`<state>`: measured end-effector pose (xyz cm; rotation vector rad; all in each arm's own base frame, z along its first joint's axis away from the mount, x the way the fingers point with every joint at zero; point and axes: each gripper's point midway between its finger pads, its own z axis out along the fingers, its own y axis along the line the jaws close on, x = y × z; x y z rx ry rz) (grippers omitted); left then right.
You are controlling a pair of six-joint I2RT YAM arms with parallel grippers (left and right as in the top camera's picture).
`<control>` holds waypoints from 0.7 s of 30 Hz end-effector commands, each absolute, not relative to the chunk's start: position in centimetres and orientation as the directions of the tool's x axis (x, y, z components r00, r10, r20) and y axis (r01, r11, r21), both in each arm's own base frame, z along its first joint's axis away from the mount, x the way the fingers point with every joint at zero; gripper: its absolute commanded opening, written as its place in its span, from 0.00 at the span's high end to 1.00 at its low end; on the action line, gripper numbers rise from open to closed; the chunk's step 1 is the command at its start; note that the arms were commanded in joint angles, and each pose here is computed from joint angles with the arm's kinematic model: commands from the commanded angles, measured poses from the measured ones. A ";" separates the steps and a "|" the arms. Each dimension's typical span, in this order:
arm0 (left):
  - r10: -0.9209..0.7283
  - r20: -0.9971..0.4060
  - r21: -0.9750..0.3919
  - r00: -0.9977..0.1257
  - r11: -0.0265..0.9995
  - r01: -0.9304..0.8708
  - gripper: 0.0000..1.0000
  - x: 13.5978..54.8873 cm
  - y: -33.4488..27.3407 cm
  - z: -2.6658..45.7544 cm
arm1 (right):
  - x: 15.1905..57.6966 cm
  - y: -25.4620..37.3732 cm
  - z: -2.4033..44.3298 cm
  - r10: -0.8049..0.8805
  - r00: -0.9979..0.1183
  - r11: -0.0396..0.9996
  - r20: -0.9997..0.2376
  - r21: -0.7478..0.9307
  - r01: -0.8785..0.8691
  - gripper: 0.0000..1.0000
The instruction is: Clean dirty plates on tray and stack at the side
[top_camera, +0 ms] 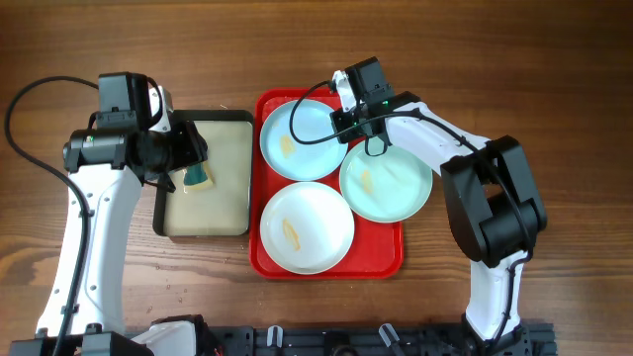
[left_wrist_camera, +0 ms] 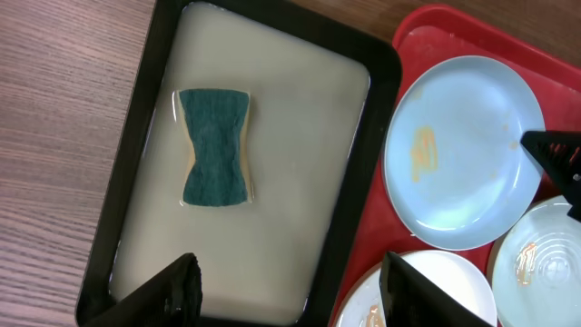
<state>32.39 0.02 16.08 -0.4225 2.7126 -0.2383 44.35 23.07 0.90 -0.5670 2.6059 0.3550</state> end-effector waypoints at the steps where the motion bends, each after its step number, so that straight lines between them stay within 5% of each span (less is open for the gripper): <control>1: -0.317 -0.377 -0.173 -0.870 0.947 -0.270 0.39 32.9 0.9 16.1 | 45.7 21.3 2.7 -0.224 -0.842 0.930 -0.491 0.150 -0.336 0.96; 5: -0.311 -0.378 -0.126 -0.872 0.950 -0.284 0.39 33.4 1.6 15.3 | 45.7 20.8 3.5 -0.206 -0.845 0.935 -0.494 0.156 -0.319 0.96; 14: -0.313 -0.123 -0.019 -0.942 0.949 -0.313 0.46 33.7 2.2 5.6 | 45.4 20.9 3.4 -0.210 -0.849 0.935 -0.485 0.155 -0.320 0.96; 21: -0.309 -0.135 -0.013 -0.941 0.951 -0.310 0.48 35.6 2.5 2.7 | 45.4 20.9 3.4 -0.210 -0.849 0.935 -0.485 0.155 -0.320 0.96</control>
